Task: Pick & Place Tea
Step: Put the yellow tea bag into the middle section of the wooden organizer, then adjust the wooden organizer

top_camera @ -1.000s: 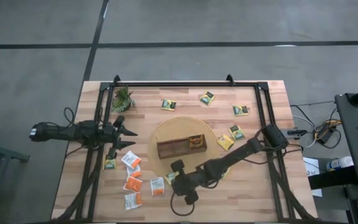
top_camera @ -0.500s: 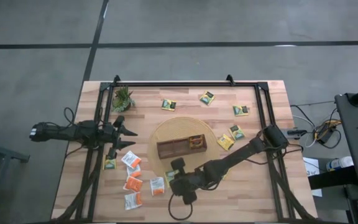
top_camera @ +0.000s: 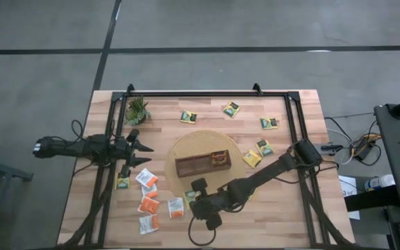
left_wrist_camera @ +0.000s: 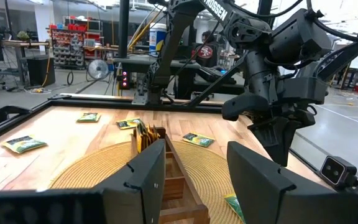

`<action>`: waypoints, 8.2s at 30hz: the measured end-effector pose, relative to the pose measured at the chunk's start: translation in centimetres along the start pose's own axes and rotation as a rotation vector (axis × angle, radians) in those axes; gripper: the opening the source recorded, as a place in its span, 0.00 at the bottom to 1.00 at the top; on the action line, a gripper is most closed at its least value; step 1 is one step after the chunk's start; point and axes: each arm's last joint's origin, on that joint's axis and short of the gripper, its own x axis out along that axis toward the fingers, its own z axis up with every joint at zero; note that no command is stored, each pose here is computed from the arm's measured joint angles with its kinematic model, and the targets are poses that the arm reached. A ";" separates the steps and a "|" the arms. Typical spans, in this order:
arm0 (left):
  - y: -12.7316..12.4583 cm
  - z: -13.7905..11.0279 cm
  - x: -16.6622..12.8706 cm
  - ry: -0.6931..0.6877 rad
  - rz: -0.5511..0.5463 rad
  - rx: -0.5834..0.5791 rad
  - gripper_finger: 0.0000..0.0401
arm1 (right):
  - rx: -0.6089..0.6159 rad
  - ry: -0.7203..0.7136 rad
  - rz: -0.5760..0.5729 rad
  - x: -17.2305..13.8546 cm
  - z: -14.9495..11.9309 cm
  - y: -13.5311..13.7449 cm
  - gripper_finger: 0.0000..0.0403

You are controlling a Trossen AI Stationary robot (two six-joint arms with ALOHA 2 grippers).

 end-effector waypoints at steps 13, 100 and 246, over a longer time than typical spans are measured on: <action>0.0 0.0 0.0 0.000 0.000 0.000 0.42 | 0.000 0.000 -0.001 0.0 0.0 0.0 0.07; 0.0 -0.1 0.1 0.008 0.001 0.000 0.42 | 0.099 0.043 0.019 6.6 -4.2 -1.6 0.04; 0.0 -0.1 0.1 0.016 0.002 0.000 0.42 | 0.120 0.008 0.247 -2.9 -9.0 -15.5 0.33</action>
